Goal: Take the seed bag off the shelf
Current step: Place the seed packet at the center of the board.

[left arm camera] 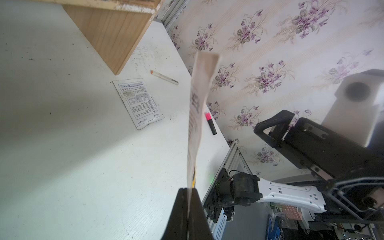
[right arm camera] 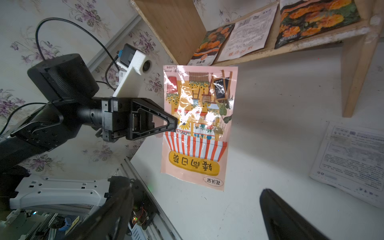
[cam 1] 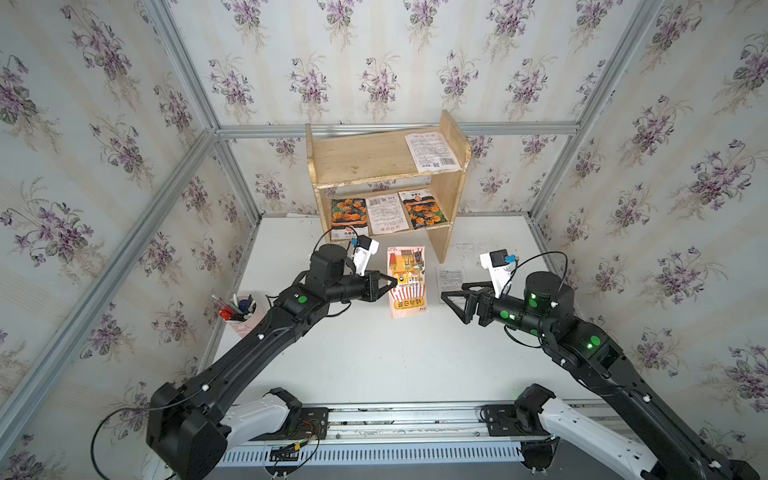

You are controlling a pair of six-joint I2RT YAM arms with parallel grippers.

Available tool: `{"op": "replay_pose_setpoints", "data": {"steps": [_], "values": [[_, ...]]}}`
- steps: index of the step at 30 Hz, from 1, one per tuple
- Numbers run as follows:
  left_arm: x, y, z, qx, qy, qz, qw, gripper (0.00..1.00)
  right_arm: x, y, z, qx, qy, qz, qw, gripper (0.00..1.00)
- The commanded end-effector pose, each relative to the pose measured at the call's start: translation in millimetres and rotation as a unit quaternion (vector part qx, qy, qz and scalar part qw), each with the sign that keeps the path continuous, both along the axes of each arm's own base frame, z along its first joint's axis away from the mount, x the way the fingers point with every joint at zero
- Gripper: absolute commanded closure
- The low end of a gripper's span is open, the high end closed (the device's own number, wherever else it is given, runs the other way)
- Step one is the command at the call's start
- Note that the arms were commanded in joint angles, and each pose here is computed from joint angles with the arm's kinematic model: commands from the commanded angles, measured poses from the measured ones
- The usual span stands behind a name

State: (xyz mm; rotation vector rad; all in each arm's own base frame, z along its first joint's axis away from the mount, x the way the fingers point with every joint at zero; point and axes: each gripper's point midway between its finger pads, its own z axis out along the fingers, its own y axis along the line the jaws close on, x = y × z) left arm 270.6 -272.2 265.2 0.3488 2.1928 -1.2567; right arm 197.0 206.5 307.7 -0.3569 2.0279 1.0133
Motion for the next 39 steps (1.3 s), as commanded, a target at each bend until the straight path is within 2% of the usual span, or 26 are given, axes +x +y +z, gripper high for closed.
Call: {"op": "replay_pose_setpoints", "data": {"steps": [1, 6, 16, 28, 32, 39], "values": [[7.6, -10.0, -12.4, 0.015, -0.007, -0.027, 1.0, 1.0, 3.0, -5.0, -6.4, -0.01, -0.002, -0.015, 1.0, 0.0], [27.0, -24.2, -31.5, 0.024, 0.007, -0.037, 0.999, 1.0, 3.5, -9.0, -11.4, -0.022, 0.0, -0.024, 0.999, 0.0], [68.2, -40.9, -89.4, 0.06, 0.054, -0.011, 0.997, 1.0, 5.6, -13.7, -18.4, -0.036, 0.002, -0.035, 0.999, 0.0], [88.1, -45.4, -138.3, 0.124, 0.09, 0.021, 0.988, 1.0, 5.5, -16.2, -23.9, -0.044, 0.002, -0.039, 0.998, 0.0], [93.2, -44.5, -149.2, 0.153, 0.096, 0.037, 0.983, 1.0, 5.1, -16.5, -24.3, -0.044, 0.002, -0.039, 0.998, 0.0], [100.4, -50.0, -162.9, 0.171, 0.112, 0.048, 0.978, 0.97, 4.0, -18.3, -25.7, -0.046, 0.002, -0.041, 0.998, 0.0]]}}
